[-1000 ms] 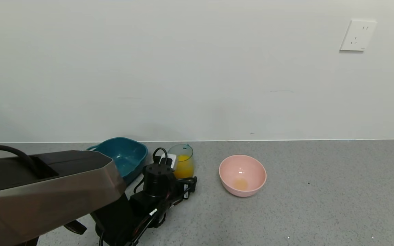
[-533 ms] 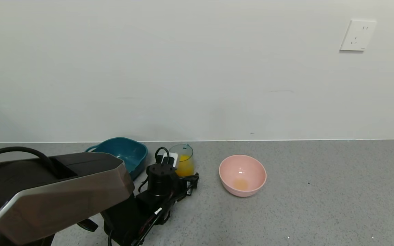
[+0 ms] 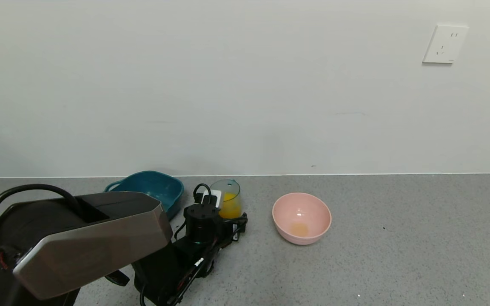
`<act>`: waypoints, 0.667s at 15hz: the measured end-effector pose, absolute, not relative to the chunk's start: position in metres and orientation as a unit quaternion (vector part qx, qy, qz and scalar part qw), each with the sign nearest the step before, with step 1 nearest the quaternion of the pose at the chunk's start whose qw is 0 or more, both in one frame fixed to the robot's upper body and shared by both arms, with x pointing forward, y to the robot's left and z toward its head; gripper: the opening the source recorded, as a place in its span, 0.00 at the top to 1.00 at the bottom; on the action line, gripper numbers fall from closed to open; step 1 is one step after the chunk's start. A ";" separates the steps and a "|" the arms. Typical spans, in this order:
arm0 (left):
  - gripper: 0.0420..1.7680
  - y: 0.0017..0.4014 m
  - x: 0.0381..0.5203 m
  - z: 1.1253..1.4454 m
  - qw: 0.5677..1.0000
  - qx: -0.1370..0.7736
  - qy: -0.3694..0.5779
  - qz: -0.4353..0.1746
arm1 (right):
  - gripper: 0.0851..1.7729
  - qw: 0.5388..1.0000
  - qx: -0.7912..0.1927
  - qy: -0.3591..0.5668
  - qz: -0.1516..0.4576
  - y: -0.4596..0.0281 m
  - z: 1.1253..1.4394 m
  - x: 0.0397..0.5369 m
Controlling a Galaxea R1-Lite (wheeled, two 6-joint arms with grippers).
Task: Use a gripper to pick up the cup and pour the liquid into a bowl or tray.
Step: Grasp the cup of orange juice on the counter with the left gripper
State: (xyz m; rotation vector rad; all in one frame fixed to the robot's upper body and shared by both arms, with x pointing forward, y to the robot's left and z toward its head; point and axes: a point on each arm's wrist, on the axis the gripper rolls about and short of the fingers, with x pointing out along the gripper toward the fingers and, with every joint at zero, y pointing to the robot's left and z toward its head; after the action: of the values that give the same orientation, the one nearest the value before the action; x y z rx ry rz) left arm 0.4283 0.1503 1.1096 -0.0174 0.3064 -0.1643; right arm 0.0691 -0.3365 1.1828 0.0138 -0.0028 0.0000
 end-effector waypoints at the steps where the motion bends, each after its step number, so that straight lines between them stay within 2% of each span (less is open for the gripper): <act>1: 0.03 0.150 0.429 1.110 0.985 -0.009 0.151 -0.082 | 0.04 1.000 0.007 -0.001 0.000 -0.336 1.183 0.069; 10: 0.03 0.145 0.438 1.104 0.987 -0.011 0.144 -0.076 | 0.04 1.000 0.007 -0.001 0.000 -0.336 1.183 0.069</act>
State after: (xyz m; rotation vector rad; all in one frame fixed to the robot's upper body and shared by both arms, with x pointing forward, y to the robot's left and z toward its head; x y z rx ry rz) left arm 0.4383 0.1452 1.1040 -0.0211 0.2888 -0.1530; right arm 0.0691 -0.3365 1.1828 0.0138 -0.0028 0.0000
